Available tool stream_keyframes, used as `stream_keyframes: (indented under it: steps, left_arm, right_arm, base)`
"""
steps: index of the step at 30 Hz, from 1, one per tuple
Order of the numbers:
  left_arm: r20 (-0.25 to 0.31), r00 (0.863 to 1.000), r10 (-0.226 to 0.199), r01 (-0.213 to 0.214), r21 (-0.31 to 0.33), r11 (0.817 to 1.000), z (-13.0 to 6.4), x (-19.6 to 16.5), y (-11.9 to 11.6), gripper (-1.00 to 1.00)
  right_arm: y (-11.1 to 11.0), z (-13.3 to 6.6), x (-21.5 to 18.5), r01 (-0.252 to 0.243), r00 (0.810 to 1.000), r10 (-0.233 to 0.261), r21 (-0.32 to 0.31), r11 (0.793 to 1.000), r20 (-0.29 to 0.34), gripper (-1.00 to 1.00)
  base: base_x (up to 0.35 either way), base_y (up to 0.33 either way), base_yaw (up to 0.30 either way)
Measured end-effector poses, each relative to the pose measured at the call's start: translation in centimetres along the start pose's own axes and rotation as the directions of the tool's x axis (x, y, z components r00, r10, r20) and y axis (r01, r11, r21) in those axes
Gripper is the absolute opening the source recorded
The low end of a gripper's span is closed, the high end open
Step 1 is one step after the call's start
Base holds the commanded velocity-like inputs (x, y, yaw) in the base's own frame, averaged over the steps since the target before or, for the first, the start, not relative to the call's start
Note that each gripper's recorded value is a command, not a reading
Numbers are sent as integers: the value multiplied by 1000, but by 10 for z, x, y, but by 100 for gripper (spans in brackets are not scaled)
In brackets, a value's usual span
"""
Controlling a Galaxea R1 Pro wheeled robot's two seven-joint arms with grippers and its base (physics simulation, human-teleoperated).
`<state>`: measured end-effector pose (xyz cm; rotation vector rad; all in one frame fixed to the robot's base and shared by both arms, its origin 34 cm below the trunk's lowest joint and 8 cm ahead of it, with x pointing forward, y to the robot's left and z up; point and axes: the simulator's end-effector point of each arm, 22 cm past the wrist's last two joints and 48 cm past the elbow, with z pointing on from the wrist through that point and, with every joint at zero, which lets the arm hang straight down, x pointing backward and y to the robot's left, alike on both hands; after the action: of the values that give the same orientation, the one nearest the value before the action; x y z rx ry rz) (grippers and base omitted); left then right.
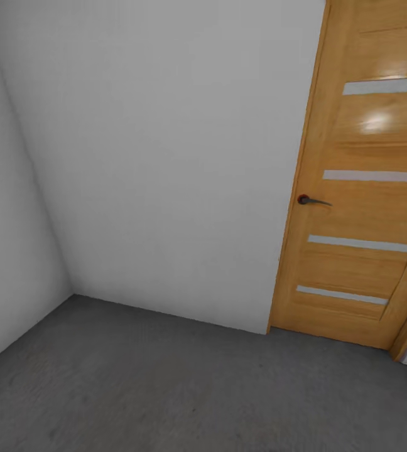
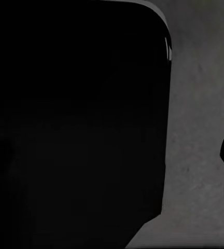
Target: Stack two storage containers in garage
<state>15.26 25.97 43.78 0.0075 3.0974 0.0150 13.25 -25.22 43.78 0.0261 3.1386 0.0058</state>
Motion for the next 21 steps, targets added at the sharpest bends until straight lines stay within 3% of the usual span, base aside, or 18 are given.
stream_keyframes:
  steps: [21]
  left_arm:
    - [0,1000,0,0,0,1000,0,0,0,100]
  right_arm:
    - [-1,0,-1,0,1000,0,-1,1000,3,100]
  base:
    - [0,0,-297]
